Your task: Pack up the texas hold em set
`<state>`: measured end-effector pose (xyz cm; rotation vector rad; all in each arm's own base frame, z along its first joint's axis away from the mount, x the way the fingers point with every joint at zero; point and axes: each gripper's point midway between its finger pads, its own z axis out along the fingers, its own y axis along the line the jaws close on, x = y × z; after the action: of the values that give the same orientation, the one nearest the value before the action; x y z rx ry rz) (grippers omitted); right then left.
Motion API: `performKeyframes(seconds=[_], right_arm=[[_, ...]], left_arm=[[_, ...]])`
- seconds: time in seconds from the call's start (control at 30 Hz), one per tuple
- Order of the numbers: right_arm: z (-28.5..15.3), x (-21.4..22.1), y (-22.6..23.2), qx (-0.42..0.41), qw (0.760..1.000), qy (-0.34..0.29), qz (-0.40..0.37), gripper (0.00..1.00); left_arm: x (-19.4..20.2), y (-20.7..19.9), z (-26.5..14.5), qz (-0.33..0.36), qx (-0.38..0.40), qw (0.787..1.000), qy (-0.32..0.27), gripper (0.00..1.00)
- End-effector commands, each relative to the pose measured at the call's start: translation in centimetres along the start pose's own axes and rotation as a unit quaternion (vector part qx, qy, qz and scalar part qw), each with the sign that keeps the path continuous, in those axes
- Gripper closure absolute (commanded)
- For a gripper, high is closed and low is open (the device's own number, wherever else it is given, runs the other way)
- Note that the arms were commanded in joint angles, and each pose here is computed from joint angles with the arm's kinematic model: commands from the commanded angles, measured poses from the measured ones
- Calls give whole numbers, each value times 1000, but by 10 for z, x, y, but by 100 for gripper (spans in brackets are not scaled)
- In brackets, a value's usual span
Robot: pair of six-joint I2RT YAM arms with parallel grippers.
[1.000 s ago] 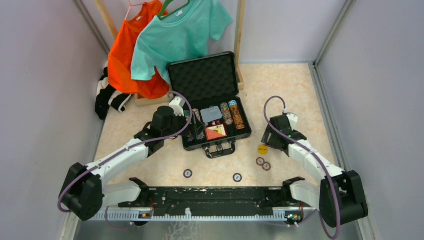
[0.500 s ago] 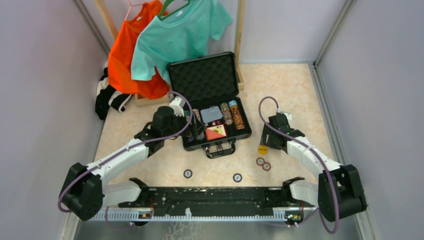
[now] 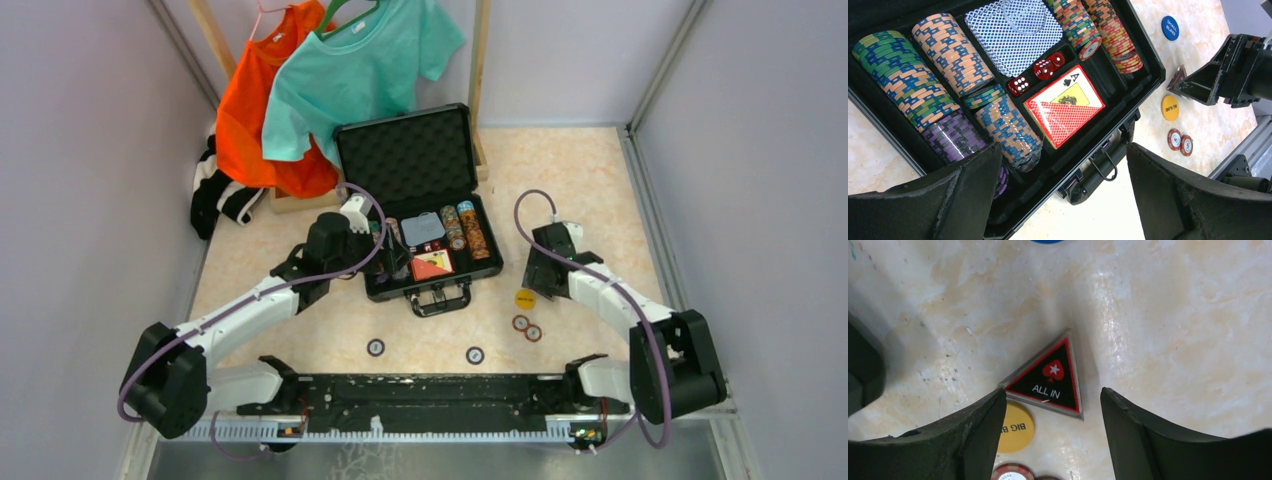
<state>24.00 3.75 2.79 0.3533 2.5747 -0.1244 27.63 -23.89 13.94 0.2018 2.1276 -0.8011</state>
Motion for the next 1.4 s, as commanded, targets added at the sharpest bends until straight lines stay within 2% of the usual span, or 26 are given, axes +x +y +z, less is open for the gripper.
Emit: performKeyframes(seconds=[0.0,0.27,0.43,0.7,1.37], right_arm=[[3,-14,0,27,1000,-7,7,30],[7,-23,6,26,999,-14,17,29],[-6,-30,10,12,998,-28,52,29],[-11,-19,22,-36,999,-26,21,21],[4,-10,14,13,1000,0,-7,19]], left_arm=[[-6,-1,0,6,-2,1000,-12,1],[-6,1,1,8,-8,1000,-10,1],[-7,1,0,8,-8,1000,-13,1],[-6,-2,-1,6,1,1000,-13,1],[-7,-2,-1,7,1,1000,-15,1]])
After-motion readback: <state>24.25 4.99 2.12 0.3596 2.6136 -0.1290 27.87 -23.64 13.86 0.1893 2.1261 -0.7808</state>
